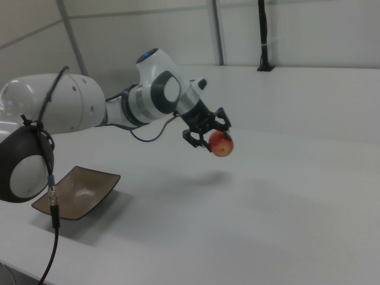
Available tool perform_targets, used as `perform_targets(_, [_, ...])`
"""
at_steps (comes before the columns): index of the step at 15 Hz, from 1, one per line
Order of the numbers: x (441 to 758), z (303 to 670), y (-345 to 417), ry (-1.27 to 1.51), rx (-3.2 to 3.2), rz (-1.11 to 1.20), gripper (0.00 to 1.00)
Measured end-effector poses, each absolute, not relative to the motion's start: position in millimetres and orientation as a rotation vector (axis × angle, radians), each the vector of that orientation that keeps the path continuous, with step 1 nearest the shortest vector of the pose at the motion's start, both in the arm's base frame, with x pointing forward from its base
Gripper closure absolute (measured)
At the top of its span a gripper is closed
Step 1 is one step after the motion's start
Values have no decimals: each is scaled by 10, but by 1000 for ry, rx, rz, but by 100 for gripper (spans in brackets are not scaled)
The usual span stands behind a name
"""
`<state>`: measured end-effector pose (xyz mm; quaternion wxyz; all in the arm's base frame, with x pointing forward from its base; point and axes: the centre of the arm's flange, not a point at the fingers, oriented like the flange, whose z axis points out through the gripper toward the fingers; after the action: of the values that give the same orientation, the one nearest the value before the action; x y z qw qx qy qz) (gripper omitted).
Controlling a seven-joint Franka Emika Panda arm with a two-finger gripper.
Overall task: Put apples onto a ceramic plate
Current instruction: 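Lift the apple and carry it over the brown square plate, then lower the apple onto the plate and open the gripper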
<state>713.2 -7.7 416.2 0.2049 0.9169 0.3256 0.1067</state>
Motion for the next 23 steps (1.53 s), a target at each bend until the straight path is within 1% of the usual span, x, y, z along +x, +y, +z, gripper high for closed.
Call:
perform_targets(5, [6798,4258,766,649,2730,363,31])
perform_targets(7, [6506,4478,1252,629,2805,325,31])
perform_targets(8, [6400,4565,1370,625,2829,306,31])
perform_targets(10, [6079,4778,1669,631,2899,251,31])
perform_targets(11, [5979,4816,1751,628,2924,236,31])
perform_targets(12, [5799,4818,1902,618,2958,203,31])
perform_targets(15, [5529,4615,2201,551,2978,114,31])
perform_targets(18, [5368,4380,2410,566,2970,49,31])
perform_targets(21, [5252,4230,2623,569,2967,14,31])
perform_targets(22, [5218,4190,2688,578,2964,5,29])
perform_targets(23, [5203,4167,2713,586,2962,-1,22])
